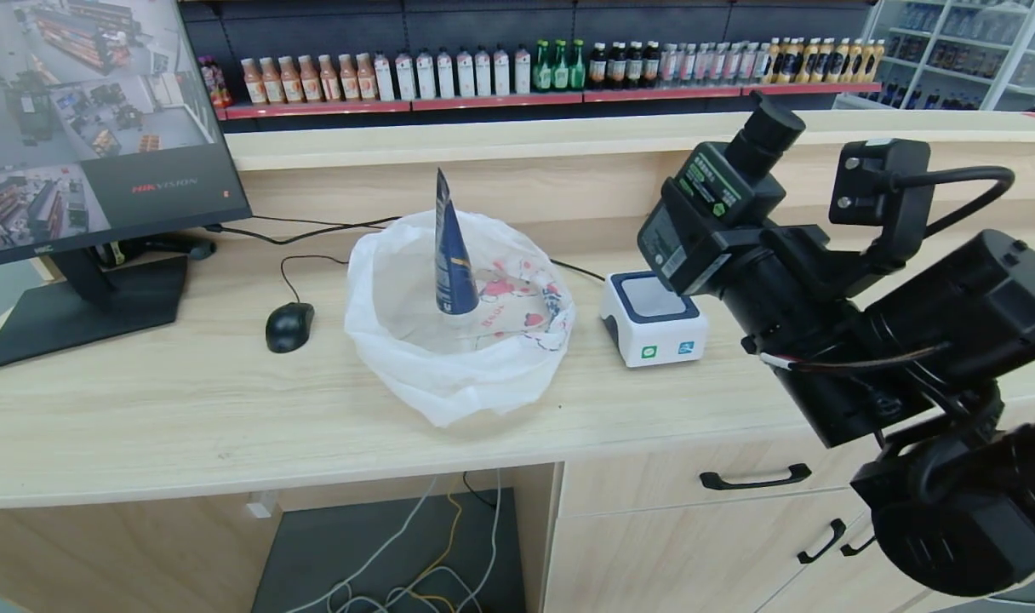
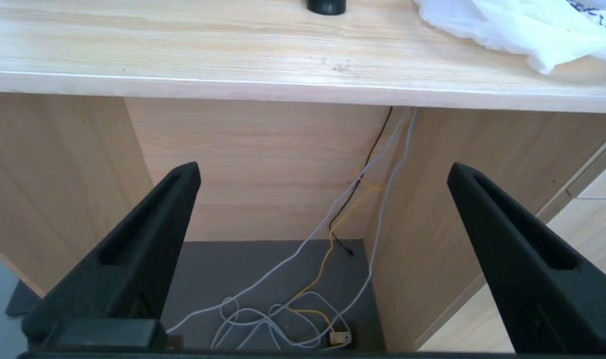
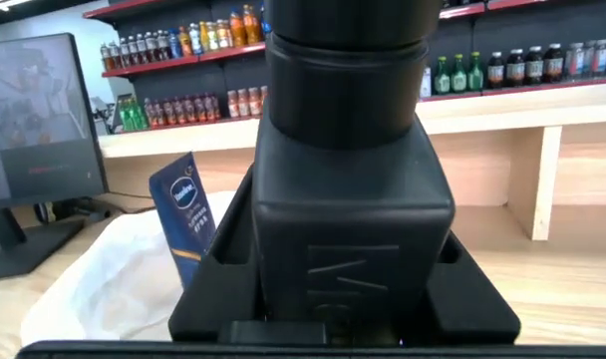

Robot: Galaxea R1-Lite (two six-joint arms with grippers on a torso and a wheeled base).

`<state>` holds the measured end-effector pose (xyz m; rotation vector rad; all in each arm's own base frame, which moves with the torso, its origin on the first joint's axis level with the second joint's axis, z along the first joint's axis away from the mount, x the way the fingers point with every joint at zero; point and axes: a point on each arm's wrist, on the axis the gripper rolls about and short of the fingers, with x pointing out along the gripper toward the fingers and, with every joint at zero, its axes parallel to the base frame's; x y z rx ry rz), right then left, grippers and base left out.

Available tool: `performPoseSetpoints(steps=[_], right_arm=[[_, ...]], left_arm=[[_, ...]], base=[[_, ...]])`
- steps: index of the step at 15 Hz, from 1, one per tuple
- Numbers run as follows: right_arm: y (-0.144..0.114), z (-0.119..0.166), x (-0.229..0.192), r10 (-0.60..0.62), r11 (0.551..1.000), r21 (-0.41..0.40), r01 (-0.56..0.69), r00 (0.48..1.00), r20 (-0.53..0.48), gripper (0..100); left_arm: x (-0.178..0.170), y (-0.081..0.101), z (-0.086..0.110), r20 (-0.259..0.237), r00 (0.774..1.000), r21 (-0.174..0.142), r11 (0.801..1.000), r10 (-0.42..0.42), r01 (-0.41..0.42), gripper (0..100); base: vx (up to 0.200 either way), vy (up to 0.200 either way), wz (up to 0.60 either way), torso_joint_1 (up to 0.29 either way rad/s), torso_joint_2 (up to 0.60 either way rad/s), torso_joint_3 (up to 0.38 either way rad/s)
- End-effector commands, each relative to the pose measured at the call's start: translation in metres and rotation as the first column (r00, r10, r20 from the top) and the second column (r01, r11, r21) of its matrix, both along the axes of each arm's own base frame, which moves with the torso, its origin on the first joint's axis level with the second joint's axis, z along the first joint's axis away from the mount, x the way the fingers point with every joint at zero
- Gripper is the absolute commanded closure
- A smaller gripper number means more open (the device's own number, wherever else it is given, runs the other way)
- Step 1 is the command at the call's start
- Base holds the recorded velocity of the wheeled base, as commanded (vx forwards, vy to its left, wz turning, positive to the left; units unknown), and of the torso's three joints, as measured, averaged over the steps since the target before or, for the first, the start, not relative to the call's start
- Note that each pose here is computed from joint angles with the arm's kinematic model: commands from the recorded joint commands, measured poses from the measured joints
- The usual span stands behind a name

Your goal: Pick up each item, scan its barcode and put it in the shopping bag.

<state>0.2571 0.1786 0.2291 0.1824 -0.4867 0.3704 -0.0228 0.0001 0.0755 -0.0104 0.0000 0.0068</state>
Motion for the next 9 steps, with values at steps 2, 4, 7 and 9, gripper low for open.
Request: performPoseSetpoints(steps=[2,4,7,9], right_arm=[[0.0138,0.0033,0.0179,0.001,1.0,0.021,-0.002,0.999,0.032,100],[0.0153,0.0004,0.0201,0.002,1.0,0.018,-0.003,1.0,0.025,100],[0.0156,-0.0018,0.0204,0.002,1.0,0.014,-0.002,1.0,0.019,100],[0.0175,-0.002,0.0213,0.005,1.0,0.014,-0.005,1.0,0.02,100]], left_arm=[[0.0,0.0,0.0,0.0,1.0,0.0,1.0,0.001,-0.001,0],[0.0,0.0,0.0,0.0,1.0,-0.002,1.0,0.001,-0.001,0],[0.0,0.0,0.0,0.0,1.0,0.0,1.0,0.001,-0.001,0],[0.0,0.0,0.0,0.0,1.0,-0.002,1.0,0.001,-0.001,0]], base=[[0.0,0.0,0.0,0.0,0.0,0.0],[0.0,0.0,0.0,0.0,0.0,0.0],[0.0,0.0,0.0,0.0,0.0,0.0],[0.0,0.0,0.0,0.0,0.0,0.0]])
